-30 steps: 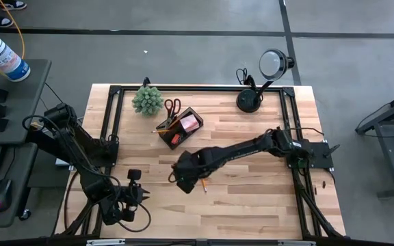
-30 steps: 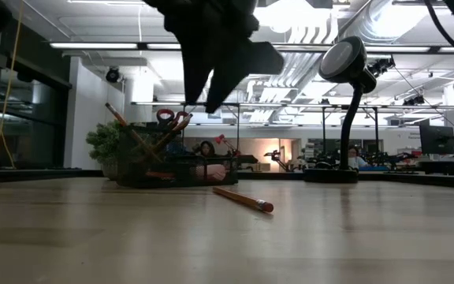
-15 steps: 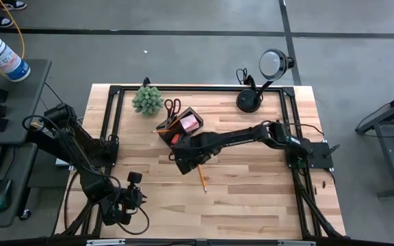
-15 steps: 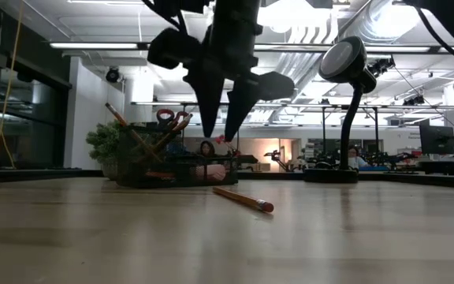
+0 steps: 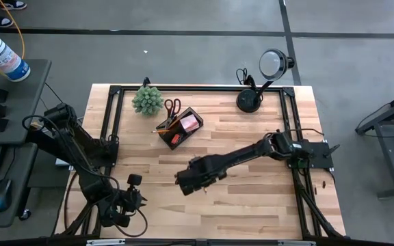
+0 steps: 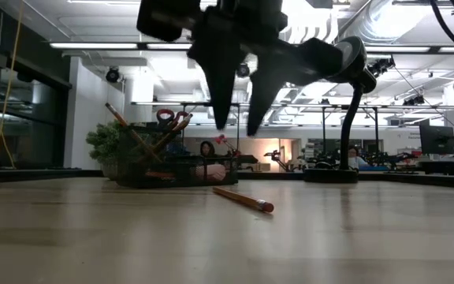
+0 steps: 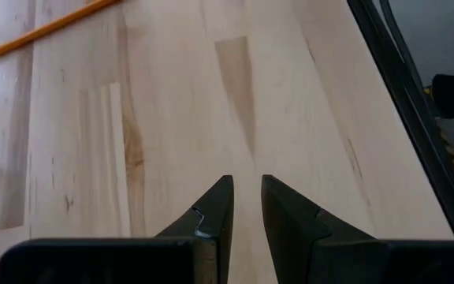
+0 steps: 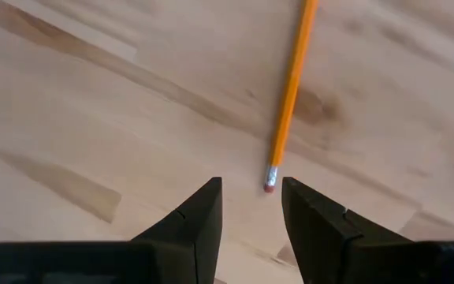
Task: Pick and place office supplies into organizer
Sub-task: Put the orange pencil into the black desk organizer
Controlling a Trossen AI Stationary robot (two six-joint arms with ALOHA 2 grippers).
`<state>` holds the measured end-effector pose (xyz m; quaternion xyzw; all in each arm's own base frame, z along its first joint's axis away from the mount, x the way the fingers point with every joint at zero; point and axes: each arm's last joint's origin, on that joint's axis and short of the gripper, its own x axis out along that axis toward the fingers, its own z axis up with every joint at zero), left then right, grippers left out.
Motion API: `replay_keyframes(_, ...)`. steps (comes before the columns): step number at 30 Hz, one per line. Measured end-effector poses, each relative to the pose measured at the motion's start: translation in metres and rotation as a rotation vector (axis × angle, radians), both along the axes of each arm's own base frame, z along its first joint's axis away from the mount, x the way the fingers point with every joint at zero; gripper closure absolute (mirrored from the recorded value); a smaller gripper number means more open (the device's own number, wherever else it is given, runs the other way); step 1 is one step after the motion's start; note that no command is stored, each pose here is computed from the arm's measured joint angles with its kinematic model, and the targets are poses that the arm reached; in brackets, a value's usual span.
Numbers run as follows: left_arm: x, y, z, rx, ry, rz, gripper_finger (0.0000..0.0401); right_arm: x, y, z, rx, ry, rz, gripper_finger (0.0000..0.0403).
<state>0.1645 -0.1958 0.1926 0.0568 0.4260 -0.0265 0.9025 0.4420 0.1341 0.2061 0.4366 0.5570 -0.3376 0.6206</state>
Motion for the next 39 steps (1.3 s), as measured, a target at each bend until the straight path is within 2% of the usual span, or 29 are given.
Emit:
replay_keyframes(7,0.0,0.0,0.0,0.013,-0.003,-0.01,0.0343,0.002,0.014,-0.03,0.058,0.085,-0.038,0.0277)
replay_keyframes(13,0.0,0.0,0.0,0.015,-0.004,-0.011,0.0343,-0.004,0.014,-0.031,0.013,0.137,-0.079,0.0282)
replay_keyframes(17,0.0,0.001,0.0,0.028,-0.018,-0.005,0.0343,-0.005,0.013,-0.034,0.014,0.169,-0.076,0.0306)
replay_keyframes(23,0.0,0.001,0.0,0.044,-0.022,-0.01,0.0343,0.003,0.017,-0.04,0.055,0.108,-0.061,0.0336)
replay_keyframes(33,0.0,0.001,0.0,0.054,-0.02,-0.019,0.0343,-0.001,0.014,-0.04,0.023,0.15,-0.062,0.0336)
replay_keyframes(39,0.0,0.001,0.0,0.063,-0.024,-0.023,0.0343,0.001,0.014,-0.047,0.05,0.171,-0.054,0.0336)
